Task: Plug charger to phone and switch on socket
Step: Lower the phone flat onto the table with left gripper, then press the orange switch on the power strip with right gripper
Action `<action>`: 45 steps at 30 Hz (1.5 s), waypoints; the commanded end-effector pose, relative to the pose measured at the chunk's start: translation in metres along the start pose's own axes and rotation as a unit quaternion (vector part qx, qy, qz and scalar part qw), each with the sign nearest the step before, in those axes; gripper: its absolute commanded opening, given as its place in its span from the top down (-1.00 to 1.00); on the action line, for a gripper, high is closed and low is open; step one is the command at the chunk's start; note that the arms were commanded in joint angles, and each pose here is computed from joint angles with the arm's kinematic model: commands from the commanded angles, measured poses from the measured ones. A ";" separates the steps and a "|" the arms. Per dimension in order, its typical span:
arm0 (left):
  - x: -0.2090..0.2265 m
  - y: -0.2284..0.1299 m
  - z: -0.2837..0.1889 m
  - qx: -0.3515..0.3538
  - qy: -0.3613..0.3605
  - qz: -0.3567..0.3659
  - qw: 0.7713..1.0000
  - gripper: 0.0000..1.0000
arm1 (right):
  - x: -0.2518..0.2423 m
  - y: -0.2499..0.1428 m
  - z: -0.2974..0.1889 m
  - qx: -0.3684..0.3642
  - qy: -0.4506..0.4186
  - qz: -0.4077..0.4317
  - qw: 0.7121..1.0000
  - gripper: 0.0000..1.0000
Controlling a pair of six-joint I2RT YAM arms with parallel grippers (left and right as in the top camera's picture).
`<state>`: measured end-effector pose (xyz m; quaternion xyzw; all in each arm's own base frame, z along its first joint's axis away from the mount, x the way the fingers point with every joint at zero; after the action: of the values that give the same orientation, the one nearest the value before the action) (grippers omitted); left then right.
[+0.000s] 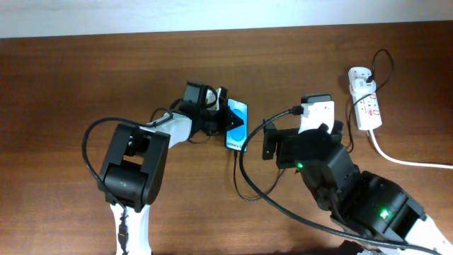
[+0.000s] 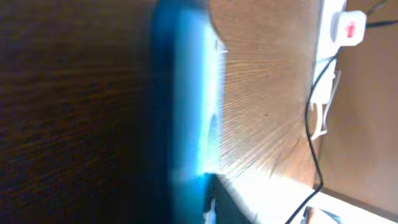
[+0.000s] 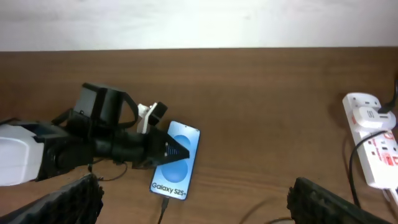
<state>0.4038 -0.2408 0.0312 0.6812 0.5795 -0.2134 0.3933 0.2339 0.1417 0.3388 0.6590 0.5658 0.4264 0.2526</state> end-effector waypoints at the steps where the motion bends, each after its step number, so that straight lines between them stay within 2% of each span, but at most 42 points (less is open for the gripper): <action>1: 0.010 -0.008 0.006 0.016 0.014 -0.010 1.000 0.13 | -0.021 0.003 0.004 -0.002 -0.044 0.070 0.997 -0.97; 2: 0.011 -0.010 0.005 0.020 0.016 -0.014 1.000 0.10 | -0.036 0.003 0.006 0.002 -0.071 0.097 0.993 -0.97; 4: 0.017 -0.013 0.005 0.024 0.034 -0.023 0.999 -0.22 | -0.061 0.002 0.010 0.014 -0.117 0.123 0.985 -0.97; 6: 0.021 -0.017 0.004 0.030 0.049 -0.033 0.998 -0.61 | -0.086 0.001 0.017 0.042 -0.144 0.159 0.976 -0.98; 7: 0.023 -0.019 0.004 0.034 0.054 -0.037 0.997 -0.73 | -0.095 0.000 0.020 0.054 -0.150 0.175 0.972 -0.97; 8: 0.026 -0.022 0.004 0.038 0.063 -0.043 0.996 -0.99 | -0.105 0.000 0.024 0.065 -0.159 0.194 0.966 -0.97; 11: 0.055 -0.037 -0.005 0.053 0.172 -0.075 0.981 -0.99 | -0.127 -0.002 0.041 0.098 -0.172 0.241 0.950 -0.97; 12: 0.060 -0.040 -0.007 0.057 0.188 -0.079 0.977 -0.99 | -0.131 -0.005 0.048 0.106 -0.184 0.243 0.947 -0.97; 16: 0.060 -0.040 -0.007 0.057 0.188 -0.079 0.977 -0.98 | -0.139 -0.014 0.098 0.132 -0.220 0.240 0.936 -0.97; 17: 0.060 -0.042 -0.007 0.060 0.189 -0.081 0.977 -0.98 | -0.152 -0.025 0.112 0.147 -0.249 0.289 0.913 -0.97; 19: 0.060 -0.042 -0.008 0.062 0.190 -0.070 0.977 -0.98 | -0.186 -0.029 0.134 0.164 -0.270 0.341 0.886 -0.97; 21: 0.060 -0.042 -0.008 0.063 0.188 -0.067 0.978 -0.98 | -0.215 -0.017 0.138 0.153 -0.278 0.384 0.867 -0.25; 23: 0.060 -0.041 -0.007 0.062 0.188 -0.067 0.978 -0.98 | -0.255 0.010 0.133 0.102 -0.279 0.434 0.851 0.59; 24: 0.059 -0.041 -0.007 0.063 0.184 -0.066 0.979 -0.98 | -0.274 0.014 0.132 0.088 -0.280 0.454 0.842 0.92; 27: 0.057 -0.036 -0.008 0.060 0.188 -0.064 0.978 -0.98 | -0.316 0.021 0.140 0.064 -0.295 0.479 0.824 0.92; 29: 0.055 -0.029 -0.013 0.064 0.207 -0.067 0.974 -0.98 | -0.318 0.012 0.166 0.108 -0.272 0.487 0.823 0.92; 30: 0.050 -0.018 -0.023 0.073 0.238 -0.046 0.967 -0.98 | -0.325 0.008 0.176 0.128 -0.287 0.488 0.814 0.92; 33: 0.048 -0.003 -0.037 0.074 0.284 -0.029 0.956 -0.98 | -0.331 0.012 0.177 0.112 -0.300 0.480 0.817 0.92; 37: 0.047 0.003 -0.041 0.069 0.289 -0.018 0.955 -0.98 | -0.341 -0.003 0.195 0.128 -0.309 0.482 0.810 0.92; 38: 0.040 0.017 -0.053 0.068 0.289 0.015 0.955 -0.99 | -0.342 -0.007 0.203 0.135 -0.299 0.486 0.810 0.92; 39: 0.032 0.030 -0.070 0.060 0.305 0.035 0.950 -0.98 | -0.344 -0.006 0.207 0.129 -0.296 0.486 0.812 0.92; 40: 0.013 0.063 -0.132 -0.005 0.408 0.057 0.911 -0.99 | -0.351 -0.002 0.209 0.114 -0.294 0.490 0.813 0.91; 41: -0.005 0.076 -0.163 -0.049 0.443 0.072 0.892 -0.98 | -0.357 -0.001 0.210 0.107 -0.295 0.493 0.812 0.92; 43: -0.056 0.086 -0.225 -0.131 0.459 0.106 0.872 -0.98 | -0.371 -0.009 0.216 0.108 -0.297 0.507 0.802 0.92; 45: -0.095 0.073 -0.285 -0.188 0.489 0.112 0.845 -0.98 | -0.376 -0.020 0.233 0.118 -0.276 0.524 0.797 0.91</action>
<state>0.4287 -0.1077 0.2200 0.7075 0.6483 0.2069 0.1906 0.4129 -0.1800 0.1143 0.9692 0.0925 0.2131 0.0824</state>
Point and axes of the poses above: each gripper's point midway between its finger pads, its own z axis out along the fingers, its own x axis along the line the jaws close on, y = z × x, the point moved 4 cm from there along -z, back along the fingers, and after that the axes turned 10 degrees about z, right-handed, at the moved point
